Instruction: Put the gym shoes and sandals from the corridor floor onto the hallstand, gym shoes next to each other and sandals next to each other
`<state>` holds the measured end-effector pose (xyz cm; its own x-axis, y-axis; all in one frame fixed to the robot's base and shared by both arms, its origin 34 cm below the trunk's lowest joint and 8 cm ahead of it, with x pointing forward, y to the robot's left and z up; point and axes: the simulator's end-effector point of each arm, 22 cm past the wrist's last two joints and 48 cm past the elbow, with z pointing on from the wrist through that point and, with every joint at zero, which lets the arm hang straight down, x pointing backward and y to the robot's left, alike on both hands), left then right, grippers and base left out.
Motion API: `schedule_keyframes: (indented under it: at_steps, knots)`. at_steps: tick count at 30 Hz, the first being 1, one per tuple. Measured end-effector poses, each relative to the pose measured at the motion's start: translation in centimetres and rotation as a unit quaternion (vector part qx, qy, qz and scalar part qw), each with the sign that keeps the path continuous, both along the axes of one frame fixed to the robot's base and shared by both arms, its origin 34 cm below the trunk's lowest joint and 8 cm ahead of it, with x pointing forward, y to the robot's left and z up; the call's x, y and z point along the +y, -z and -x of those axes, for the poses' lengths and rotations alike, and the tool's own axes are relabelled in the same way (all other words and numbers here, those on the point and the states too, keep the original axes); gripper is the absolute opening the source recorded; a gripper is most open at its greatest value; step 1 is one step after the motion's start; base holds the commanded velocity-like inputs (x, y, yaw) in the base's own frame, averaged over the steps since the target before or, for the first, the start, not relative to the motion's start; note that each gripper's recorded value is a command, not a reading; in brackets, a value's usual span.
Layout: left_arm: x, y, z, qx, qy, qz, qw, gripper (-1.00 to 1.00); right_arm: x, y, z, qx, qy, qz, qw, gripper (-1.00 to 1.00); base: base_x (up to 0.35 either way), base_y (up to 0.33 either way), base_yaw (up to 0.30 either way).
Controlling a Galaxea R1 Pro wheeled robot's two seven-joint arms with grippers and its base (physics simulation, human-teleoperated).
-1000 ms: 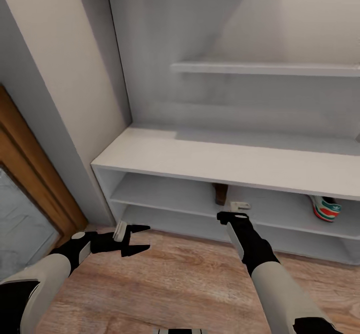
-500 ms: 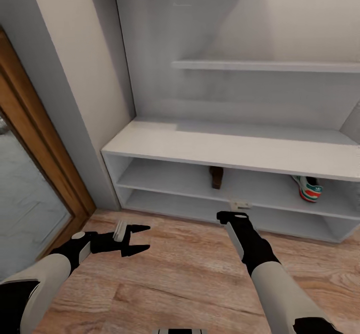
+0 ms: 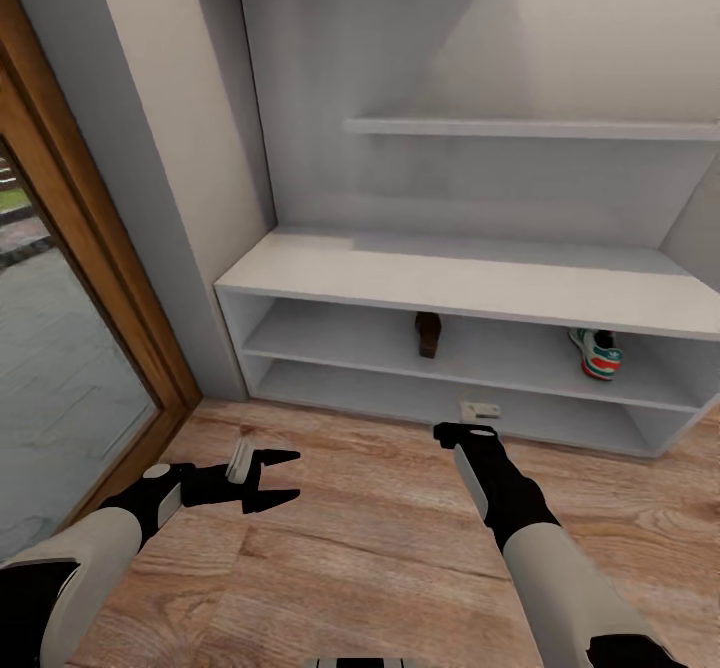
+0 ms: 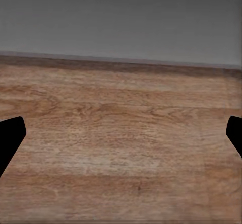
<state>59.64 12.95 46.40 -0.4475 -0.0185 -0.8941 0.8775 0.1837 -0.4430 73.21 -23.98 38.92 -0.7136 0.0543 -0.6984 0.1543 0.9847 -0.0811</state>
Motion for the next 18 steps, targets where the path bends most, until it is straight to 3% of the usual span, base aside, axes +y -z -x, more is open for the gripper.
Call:
schedule_keyframes:
  at_steps: [7, 8, 10, 18]
  knots:
    - [0.0, 0.0, 0.0, 0.000, 0.000, 0.000, 1.0000, 1.00, 0.0, -0.3, -0.3, -0.009, 0.001, 0.000, 1.0000, 1.00, -0.014, 0.000, 0.000]
    - [0.0, 0.0, 0.0, 0.000, 0.000, 0.000, 1.0000, 1.00, -0.1, -1.3, -1.2, -0.041, 0.004, -0.001, 0.9991, 1.00, -0.001, 0.000, 0.000]
    - [0.0, 0.0, 0.0, 0.000, 0.000, 0.000, 1.0000, 1.00, -0.1, -1.7, -1.5, -0.052, 0.005, -0.001, 0.9987, 1.00, 0.000, 0.000, 0.000]
    - [0.1, 0.0, 0.0, 0.000, -0.001, -0.001, 1.0000, 1.00, -0.2, -2.4, -1.9, -0.065, 0.007, 0.001, 0.9979, 1.00, 0.000, 0.000, -0.080]
